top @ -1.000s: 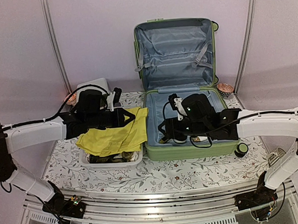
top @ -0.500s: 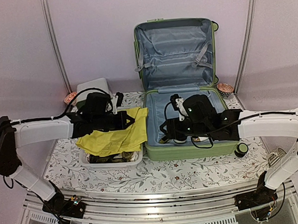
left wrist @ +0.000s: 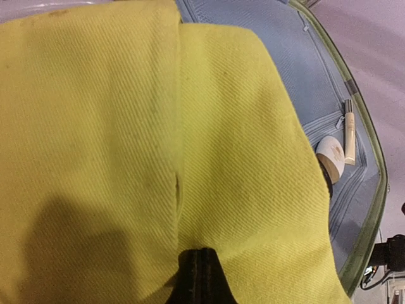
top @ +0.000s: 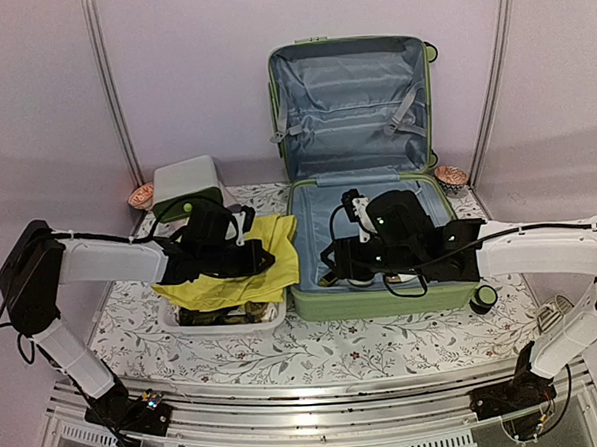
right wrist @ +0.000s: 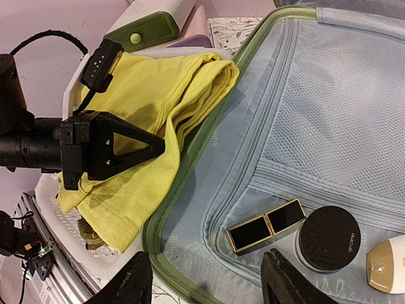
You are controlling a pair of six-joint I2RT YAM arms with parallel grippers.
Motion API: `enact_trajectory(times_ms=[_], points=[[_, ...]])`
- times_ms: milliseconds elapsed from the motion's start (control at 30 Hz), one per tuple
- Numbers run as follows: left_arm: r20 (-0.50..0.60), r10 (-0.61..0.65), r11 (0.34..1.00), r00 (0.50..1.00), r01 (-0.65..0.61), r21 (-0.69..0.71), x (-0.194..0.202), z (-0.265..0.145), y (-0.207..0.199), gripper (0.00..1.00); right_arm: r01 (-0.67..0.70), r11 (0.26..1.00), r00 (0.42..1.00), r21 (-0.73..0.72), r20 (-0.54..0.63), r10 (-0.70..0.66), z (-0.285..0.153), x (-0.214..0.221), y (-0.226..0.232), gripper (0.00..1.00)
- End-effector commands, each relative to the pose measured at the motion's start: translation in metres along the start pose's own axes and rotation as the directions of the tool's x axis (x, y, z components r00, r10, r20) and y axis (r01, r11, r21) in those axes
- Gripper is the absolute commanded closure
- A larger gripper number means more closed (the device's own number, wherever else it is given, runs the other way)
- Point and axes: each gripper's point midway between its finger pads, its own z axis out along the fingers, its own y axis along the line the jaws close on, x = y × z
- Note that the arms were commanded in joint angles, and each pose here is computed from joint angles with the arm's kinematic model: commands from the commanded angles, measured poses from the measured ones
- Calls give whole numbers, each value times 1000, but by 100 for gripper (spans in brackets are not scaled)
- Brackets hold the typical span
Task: Open, take out, and arrange the luggage
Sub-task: Move the bin to the corner of the board.
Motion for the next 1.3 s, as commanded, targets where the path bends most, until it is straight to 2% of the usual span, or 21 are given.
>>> enact_trajectory(times_ms=[0, 167, 400, 600, 833, 967, 1067, 1133, 1233, 1267], points=[[-232, 5, 967, 973, -64, -247, 82, -3, 75, 100, -11, 1000, 999, 10, 34, 11, -5, -8, -3, 39], [-289, 26, 945, 957, -117, -304, 87, -36, 108, 100, -10, 1000, 999, 8, 32, 9, -3, -6, -3, 39], [-175, -4, 930, 985, -61, -363, 53, -84, 137, 100, -11, 1000, 999, -10, 40, 11, -1, -10, 2, 39], [-116, 36, 975, 993, -60, -212, 22, -87, 89, 100, -8, 1000, 999, -17, 44, 9, -3, -12, 3, 39], [-24, 134, 988, 991, -135, -72, -11, -96, 10, 89, -9, 1000, 999, -22, 40, 9, -2, -11, 4, 39], [6, 153, 988, 988, -153, 24, -15, -93, -32, 85, -11, 1000, 999, -26, 37, 12, -1, -11, 6, 39], [-41, 131, 991, 990, -130, 39, -4, -76, -39, 84, -11, 1000, 999, -27, 37, 12, -1, -12, 6, 39], [-99, 98, 995, 990, -98, 8, 4, -63, -35, 86, -9, 1000, 999, -28, 39, 11, -2, -13, 7, 39], [-155, 78, 995, 985, -88, -54, 13, -49, -35, 100, -9, 1000, 999, -20, 42, 10, -4, -13, 5, 39], [-165, 71, 993, 984, -85, -78, 16, -45, -35, 100, -9, 1000, 999, -18, 41, 10, -4, -13, 4, 39]])
